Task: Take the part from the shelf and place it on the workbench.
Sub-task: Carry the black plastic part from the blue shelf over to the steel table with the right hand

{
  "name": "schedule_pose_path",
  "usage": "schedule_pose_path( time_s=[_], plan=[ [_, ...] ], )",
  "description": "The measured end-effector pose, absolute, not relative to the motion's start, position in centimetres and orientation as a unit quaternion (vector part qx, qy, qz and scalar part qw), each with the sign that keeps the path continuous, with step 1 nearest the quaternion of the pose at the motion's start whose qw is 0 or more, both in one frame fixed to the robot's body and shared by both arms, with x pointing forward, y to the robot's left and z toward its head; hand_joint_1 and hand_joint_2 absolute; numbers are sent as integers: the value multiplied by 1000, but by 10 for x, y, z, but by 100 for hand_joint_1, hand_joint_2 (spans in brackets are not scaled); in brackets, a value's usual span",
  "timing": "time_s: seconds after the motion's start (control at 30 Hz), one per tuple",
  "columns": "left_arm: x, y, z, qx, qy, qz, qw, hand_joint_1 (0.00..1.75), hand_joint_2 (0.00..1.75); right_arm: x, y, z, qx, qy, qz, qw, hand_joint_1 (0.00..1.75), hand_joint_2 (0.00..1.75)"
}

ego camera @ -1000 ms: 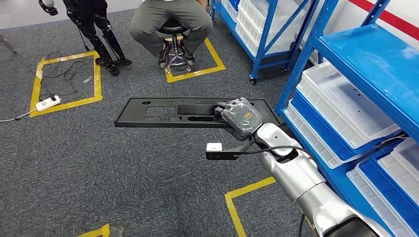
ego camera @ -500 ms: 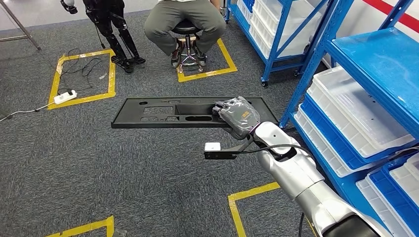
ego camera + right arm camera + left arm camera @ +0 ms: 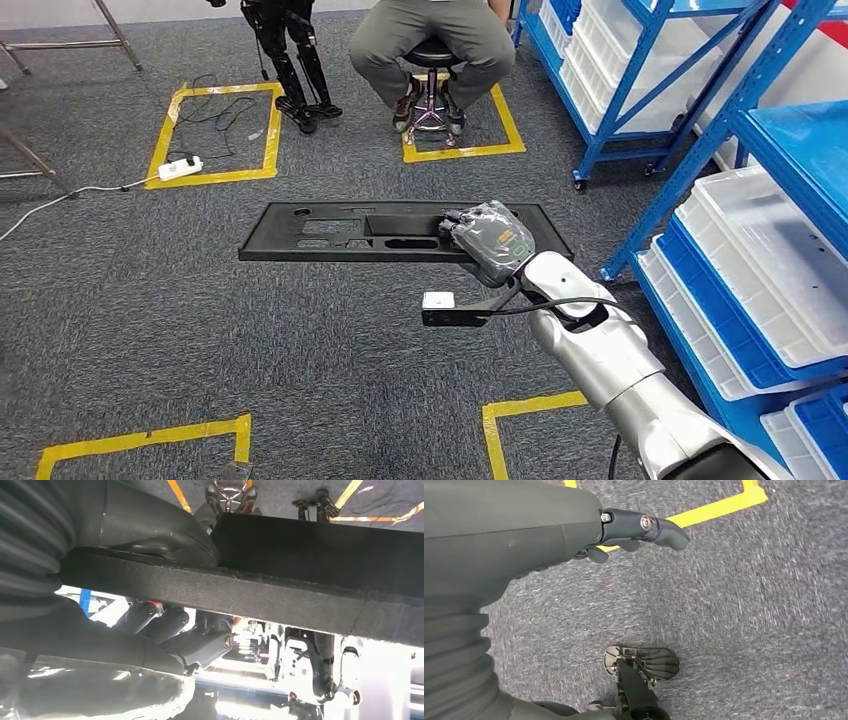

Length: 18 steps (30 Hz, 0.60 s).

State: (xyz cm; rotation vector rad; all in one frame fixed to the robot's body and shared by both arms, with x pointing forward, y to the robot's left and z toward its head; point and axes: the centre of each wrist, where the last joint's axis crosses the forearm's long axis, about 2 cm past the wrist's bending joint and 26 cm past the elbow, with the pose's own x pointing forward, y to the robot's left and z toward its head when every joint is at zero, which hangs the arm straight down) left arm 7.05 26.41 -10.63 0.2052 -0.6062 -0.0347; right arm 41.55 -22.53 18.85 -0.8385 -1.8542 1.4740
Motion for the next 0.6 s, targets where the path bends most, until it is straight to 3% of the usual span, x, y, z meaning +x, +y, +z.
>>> schedule_pose_path(
  time_s=[0.6],
  plan=[
    [67,265,-107,106,-294,-12,950,0,175,417,-214,195,-311,-709,555,304,171,175]
  ],
)
